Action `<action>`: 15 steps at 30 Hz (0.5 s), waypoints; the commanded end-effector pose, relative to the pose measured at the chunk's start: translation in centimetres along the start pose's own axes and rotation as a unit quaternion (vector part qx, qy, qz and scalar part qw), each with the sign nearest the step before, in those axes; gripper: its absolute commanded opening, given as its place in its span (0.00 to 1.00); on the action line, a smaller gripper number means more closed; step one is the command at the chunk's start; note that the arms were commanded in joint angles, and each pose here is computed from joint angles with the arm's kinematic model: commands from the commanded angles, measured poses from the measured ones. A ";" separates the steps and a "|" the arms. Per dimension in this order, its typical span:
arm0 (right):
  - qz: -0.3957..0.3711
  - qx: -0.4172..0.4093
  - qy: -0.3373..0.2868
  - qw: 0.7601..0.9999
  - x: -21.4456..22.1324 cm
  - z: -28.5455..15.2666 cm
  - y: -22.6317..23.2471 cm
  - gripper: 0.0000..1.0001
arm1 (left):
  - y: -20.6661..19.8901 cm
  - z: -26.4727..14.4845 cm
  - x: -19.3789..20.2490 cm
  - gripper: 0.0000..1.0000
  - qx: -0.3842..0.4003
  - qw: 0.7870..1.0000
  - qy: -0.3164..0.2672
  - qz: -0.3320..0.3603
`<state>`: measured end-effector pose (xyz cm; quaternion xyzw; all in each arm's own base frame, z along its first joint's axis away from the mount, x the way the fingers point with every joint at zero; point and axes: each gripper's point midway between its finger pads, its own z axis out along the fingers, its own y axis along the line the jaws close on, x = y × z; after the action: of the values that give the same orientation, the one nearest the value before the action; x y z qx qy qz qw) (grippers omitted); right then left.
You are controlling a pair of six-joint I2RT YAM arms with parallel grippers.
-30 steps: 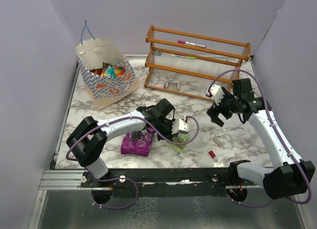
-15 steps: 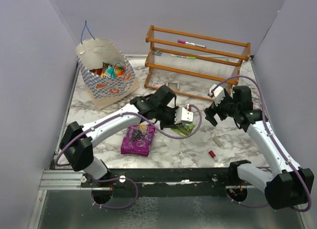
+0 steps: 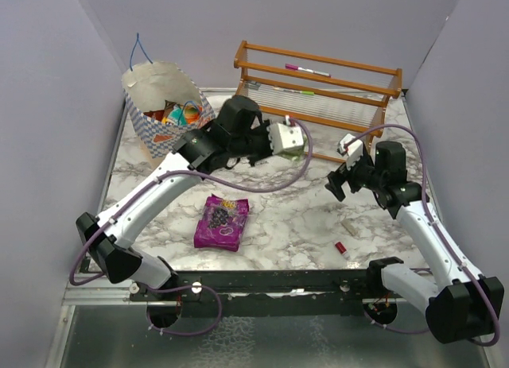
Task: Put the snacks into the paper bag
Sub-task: Pick up the snack from the center of the board, then place the snack in the paper bag.
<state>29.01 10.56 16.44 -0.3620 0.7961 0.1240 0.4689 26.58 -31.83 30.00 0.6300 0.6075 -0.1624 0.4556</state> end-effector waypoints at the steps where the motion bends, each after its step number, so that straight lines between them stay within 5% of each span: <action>1: -0.009 0.009 -0.031 0.999 -1.2 -0.3 -0.3 1.00 | 7.1 -5.3 0.1 0.00 -0.133 0.989 0.010 -0.070; 15: -0.006 -0.017 -0.027 0.999 -0.8 -0.2 0.7 1.00 | 22.7 -19.7 5.6 0.00 -0.376 0.907 0.005 -0.186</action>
<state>28.81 10.90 16.73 -0.3657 0.7885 0.1318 0.4766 39.41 -13.46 43.87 0.3421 0.7149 -0.0177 0.6096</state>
